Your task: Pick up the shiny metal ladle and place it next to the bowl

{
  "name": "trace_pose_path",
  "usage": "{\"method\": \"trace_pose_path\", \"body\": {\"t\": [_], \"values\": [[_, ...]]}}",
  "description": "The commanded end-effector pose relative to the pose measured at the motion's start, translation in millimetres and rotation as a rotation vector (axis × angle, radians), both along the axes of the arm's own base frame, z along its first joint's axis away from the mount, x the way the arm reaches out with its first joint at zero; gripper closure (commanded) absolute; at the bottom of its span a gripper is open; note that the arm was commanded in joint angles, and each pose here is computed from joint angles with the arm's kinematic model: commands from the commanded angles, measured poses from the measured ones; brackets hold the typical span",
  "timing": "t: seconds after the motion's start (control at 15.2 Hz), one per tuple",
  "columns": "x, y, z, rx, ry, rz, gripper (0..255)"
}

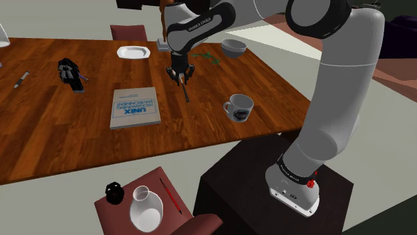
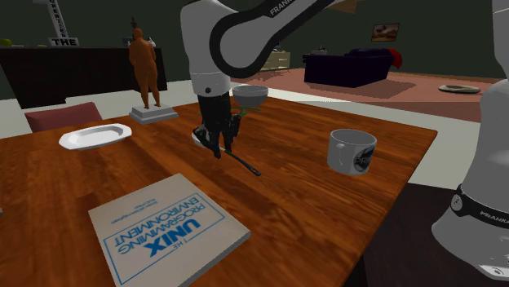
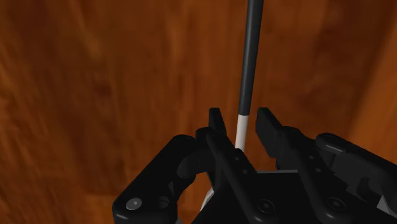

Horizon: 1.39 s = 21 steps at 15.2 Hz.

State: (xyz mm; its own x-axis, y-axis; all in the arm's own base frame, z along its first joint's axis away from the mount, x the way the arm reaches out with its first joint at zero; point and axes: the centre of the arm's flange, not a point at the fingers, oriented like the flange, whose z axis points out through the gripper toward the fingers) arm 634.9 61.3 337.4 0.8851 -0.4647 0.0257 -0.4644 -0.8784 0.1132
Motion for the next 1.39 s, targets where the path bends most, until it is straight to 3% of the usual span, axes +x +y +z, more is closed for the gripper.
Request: {"method": "trace_pose_path", "body": {"t": [0.0,0.46,1.32], "values": [[0,0,0,0.0,0.0,0.0,255],[0,0,0,0.0,0.0,0.0,255],[0,0,69,0.0,0.0,0.0,255]]}}
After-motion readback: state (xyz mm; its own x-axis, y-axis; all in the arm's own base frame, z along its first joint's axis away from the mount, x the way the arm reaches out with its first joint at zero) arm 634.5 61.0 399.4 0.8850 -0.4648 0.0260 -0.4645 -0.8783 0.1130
